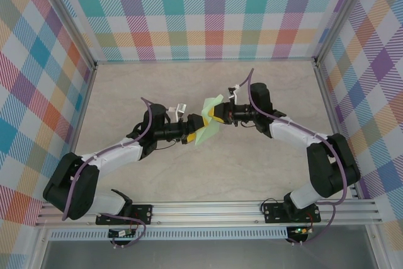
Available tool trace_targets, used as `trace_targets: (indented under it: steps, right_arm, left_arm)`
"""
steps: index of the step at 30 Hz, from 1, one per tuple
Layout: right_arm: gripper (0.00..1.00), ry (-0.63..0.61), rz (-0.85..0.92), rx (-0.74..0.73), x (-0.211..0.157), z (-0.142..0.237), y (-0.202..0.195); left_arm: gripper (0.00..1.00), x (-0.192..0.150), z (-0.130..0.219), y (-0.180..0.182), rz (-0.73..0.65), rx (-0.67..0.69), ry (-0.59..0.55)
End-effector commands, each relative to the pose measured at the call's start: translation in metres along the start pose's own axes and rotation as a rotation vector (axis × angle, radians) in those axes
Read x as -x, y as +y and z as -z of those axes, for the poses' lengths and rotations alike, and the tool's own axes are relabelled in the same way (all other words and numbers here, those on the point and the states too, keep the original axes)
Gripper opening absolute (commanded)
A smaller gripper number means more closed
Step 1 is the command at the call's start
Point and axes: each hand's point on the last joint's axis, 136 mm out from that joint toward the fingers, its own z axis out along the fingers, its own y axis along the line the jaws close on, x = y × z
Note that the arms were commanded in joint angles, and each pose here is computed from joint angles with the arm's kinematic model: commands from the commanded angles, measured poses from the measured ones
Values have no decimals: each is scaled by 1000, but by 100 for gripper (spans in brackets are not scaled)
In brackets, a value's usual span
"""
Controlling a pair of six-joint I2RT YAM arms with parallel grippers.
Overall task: Fold a paper plane with a square sheet of paper (pick it up from the middle)
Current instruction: Turn over the paper at the center of the table.
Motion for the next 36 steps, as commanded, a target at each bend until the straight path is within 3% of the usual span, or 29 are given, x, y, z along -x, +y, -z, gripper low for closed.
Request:
trace_targets:
  steps: [1, 8, 16, 19, 22, 24, 28, 33, 36]
  right_arm:
    - [10, 39, 14, 51, 2, -2, 11]
    - [10, 64, -10, 54, 0, -6, 2]
    - [13, 64, -20, 50, 2, -4, -4]
    - [18, 67, -17, 29, 1, -1, -5]
    - [26, 70, -12, -15, -2, 3, -6]
    - [40, 42, -1, -80, -3, 11, -10]
    - [59, -42, 16, -284, -9, 35, -29]
    - [77, -121, 41, -555, -27, 75, -61]
    - [86, -155, 55, -667, -37, 96, -74]
  left_arm:
    - [83, -3, -3, -17, -26, -84, 21]
    - [58, 1, 0, -29, -56, -132, -12]
    - [31, 2, 0, -20, -55, -84, -30]
    - [18, 4, -1, -15, -59, -56, -35]
    - [13, 5, -1, -8, -69, -14, -38]
    - [12, 5, 0, -2, -81, 36, -42]
    - [10, 9, 11, 19, -142, 240, -66]
    - [9, 12, 44, 58, -272, 743, -92]
    - [9, 21, 65, 62, -378, 1031, -130]
